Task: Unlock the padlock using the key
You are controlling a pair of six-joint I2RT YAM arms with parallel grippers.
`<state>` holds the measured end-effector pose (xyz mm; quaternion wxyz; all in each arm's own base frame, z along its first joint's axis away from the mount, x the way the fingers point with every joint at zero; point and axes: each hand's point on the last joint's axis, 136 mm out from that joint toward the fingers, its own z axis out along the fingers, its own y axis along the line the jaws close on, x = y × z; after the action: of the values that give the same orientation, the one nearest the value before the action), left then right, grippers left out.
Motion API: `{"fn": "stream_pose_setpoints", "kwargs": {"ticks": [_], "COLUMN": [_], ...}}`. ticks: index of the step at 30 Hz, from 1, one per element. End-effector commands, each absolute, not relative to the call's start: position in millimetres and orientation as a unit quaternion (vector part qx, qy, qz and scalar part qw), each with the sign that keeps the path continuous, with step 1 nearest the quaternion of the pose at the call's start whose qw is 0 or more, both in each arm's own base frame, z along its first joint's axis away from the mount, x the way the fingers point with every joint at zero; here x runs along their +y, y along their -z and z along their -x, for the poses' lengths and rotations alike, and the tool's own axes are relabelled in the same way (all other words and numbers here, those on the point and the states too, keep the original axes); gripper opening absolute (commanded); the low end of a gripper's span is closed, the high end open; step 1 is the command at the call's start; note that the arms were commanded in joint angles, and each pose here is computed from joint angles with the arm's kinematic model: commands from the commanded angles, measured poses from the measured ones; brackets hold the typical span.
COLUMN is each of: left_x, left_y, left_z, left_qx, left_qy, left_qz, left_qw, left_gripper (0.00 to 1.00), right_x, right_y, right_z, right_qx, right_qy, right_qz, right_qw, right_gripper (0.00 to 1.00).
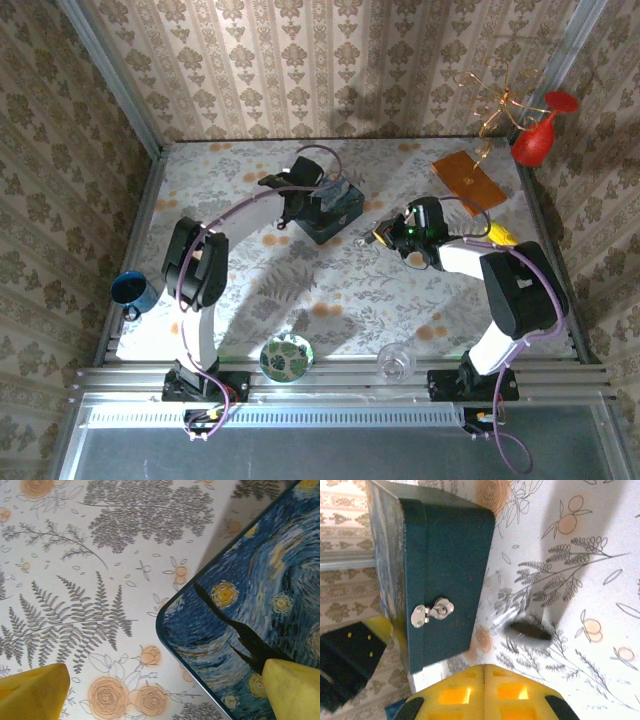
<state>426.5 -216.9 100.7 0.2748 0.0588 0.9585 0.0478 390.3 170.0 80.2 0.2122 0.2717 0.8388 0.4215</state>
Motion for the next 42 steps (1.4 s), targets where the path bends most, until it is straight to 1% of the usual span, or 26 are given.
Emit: {"fn": "stream_pose_setpoints", "kwargs": {"ticks": [1,7,10,15,17,19,21,25,27,31,36,40,42], "left_x": [-169,-161,-158,-151,-153,-159,-168,-186,-193,-203,-202,-206,-198], "left_y": [-59,-62,-67,-77,-84,-94,-104,-122,-127,-133,-131,-120,-111], "left_z": [-394,-396,-396,-397,-397,-396,-395,-394,-392,-389,-386,-386,-393], "left_qx": [0.973,0.972,0.971,0.971,0.971,0.973,0.972,0.969,0.966,0.959,0.952,0.946,0.943], "left_qy": [-0.126,-0.129,-0.128,-0.125,-0.111,-0.081,-0.046,0.026,0.056,0.107,0.150,0.193,0.204], "left_qz": [-0.077,-0.074,-0.072,-0.062,-0.055,-0.045,-0.036,-0.012,0.001,0.026,0.065,0.088,0.106], "left_qw": [0.180,0.183,0.188,0.195,0.203,0.213,0.226,0.247,0.253,0.262,0.259,0.246,0.242], "left_gripper": [1.00,1.00,1.00,1.00,1.00,1.00,1.00,1.00,1.00,1.00,1.00,1.00,1.00], "right_x": [170,161,154,143,140,138,141,154,163,194,230,244,251], "right_y": [-70,-53,-56,-79,-90,-102,-111,-128,-131,-136,-133,-122,-114], "right_z": [-361,-336,-335,-347,-354,-364,-374,-405,-423,-455,-490,-508,-513], "right_qx": [0.862,0.887,0.896,0.915,0.919,0.922,0.924,0.920,0.920,0.917,0.920,0.925,0.926], "right_qy": [-0.420,-0.391,-0.369,-0.321,-0.304,-0.289,-0.279,-0.277,-0.276,-0.284,-0.277,-0.268,-0.270], "right_qz": [-0.228,-0.206,-0.198,-0.161,-0.150,-0.135,-0.119,-0.087,-0.070,-0.025,0.017,0.028,0.031], "right_qw": [0.170,0.138,0.147,0.183,0.199,0.219,0.234,0.264,0.271,0.279,0.276,0.269,0.260], "right_gripper": [0.00,0.00,0.00,0.00,0.09,0.16,0.26,0.48,0.56,0.59,0.63,0.64,0.64]}}
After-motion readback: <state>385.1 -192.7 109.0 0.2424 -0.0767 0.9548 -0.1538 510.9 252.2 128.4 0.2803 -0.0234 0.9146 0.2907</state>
